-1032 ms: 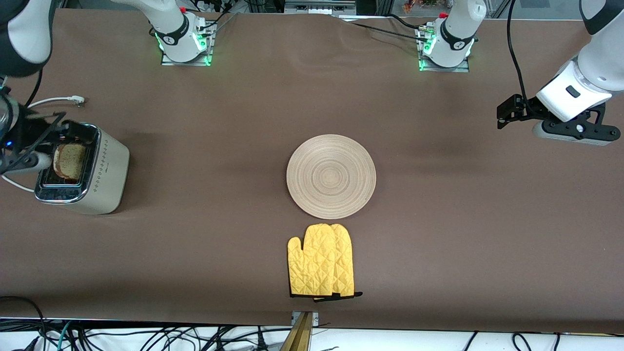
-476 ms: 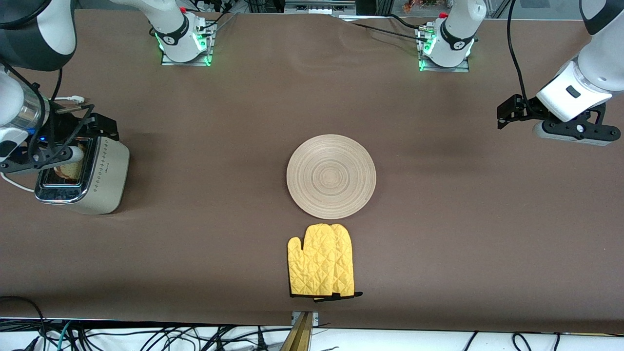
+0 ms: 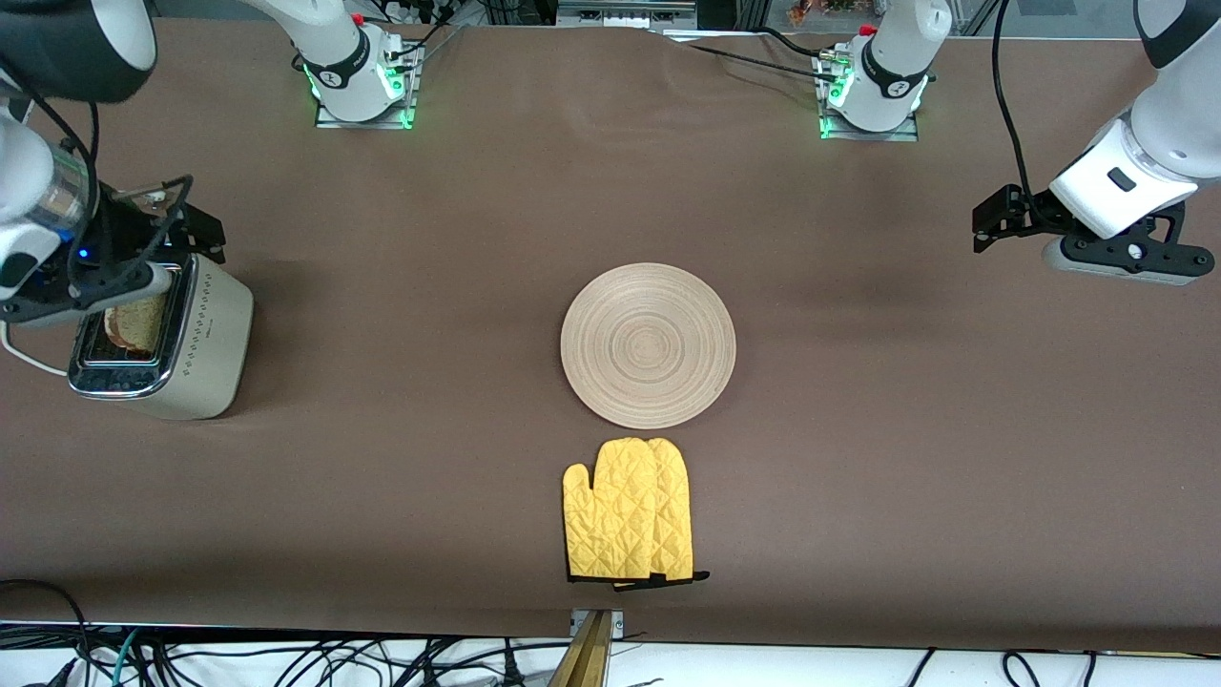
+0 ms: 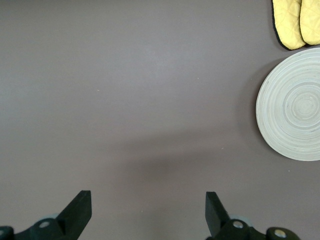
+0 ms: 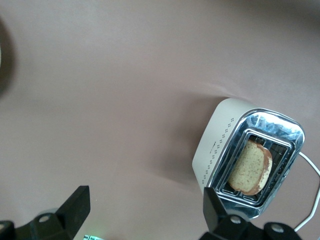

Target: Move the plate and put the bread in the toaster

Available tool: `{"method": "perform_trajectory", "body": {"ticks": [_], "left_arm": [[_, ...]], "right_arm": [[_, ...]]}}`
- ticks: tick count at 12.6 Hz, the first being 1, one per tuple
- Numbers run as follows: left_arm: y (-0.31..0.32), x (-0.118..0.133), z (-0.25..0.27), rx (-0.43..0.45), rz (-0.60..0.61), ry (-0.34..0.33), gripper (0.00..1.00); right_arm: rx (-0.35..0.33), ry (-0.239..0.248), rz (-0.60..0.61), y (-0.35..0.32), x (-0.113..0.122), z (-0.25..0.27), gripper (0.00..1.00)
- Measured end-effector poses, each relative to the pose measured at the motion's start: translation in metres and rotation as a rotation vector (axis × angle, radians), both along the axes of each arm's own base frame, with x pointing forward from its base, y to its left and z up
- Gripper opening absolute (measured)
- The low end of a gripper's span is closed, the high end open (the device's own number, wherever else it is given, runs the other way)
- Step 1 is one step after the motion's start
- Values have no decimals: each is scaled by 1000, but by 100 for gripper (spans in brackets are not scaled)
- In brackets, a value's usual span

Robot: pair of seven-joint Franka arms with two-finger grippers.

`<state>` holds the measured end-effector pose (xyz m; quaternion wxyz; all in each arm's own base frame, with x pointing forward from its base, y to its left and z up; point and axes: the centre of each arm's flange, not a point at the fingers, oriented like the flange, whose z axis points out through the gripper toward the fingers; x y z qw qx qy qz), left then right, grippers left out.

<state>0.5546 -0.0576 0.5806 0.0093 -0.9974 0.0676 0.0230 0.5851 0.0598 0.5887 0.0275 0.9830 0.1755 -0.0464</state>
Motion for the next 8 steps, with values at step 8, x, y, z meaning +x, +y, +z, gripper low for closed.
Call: {"method": "perform_trajectory", "body": {"ticks": [8], "left_arm": [[-1, 0, 0, 0, -1, 0, 100]], "right_arm": [[9, -12, -119, 0, -25, 8, 100]]}}
